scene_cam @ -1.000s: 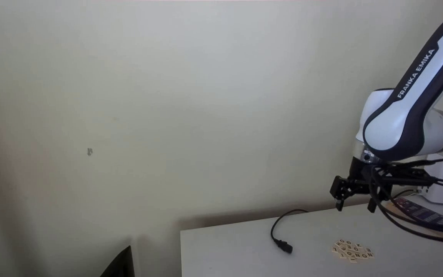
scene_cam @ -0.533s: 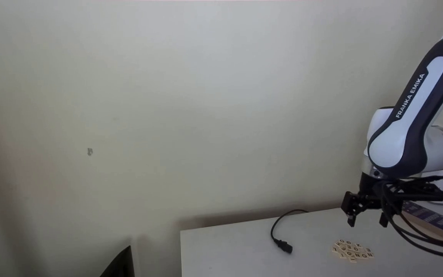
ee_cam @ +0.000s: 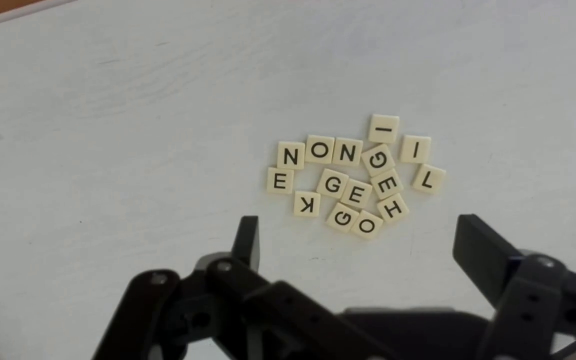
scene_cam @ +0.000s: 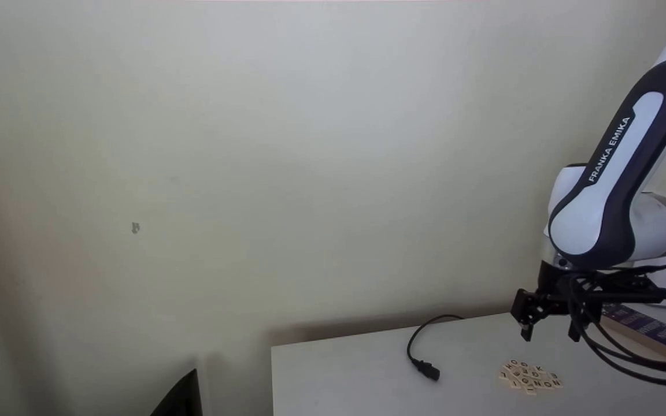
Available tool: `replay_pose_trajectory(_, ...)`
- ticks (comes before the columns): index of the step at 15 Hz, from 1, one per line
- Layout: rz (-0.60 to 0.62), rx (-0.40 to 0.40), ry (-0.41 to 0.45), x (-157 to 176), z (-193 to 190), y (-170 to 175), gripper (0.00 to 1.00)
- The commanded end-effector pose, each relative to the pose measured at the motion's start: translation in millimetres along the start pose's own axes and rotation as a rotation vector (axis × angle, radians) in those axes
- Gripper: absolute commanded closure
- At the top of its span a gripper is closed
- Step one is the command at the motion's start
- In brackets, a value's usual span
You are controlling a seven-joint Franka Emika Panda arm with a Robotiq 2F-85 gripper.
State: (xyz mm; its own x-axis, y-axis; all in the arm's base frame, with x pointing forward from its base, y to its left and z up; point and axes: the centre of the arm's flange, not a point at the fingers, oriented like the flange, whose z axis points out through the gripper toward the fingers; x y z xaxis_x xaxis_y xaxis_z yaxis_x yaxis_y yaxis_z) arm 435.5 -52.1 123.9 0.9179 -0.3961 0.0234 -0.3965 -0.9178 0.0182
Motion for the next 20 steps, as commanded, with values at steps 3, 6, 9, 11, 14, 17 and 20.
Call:
replay_pose_trajectory(3,-0.017,0.001,0.011,24,33,-6,0.00)
replay_pose_trajectory(6,-0.034,-0.007,0.018,31,49,-9,0.00)
replay_pose_trajectory(9,-0.051,-0.015,0.018,35,64,-9,0.34)
replay_pose_trajectory(11,-0.057,-0.017,0.009,34,73,-8,0.49)
replay_pose_trajectory(14,-0.058,-0.015,0.007,31,81,-2,0.69)
replay_pose_trajectory(17,-0.071,-0.008,0.030,32,89,1,0.92)
replay_pose_trajectory(20,-0.082,-0.008,0.047,32,90,4,1.00)
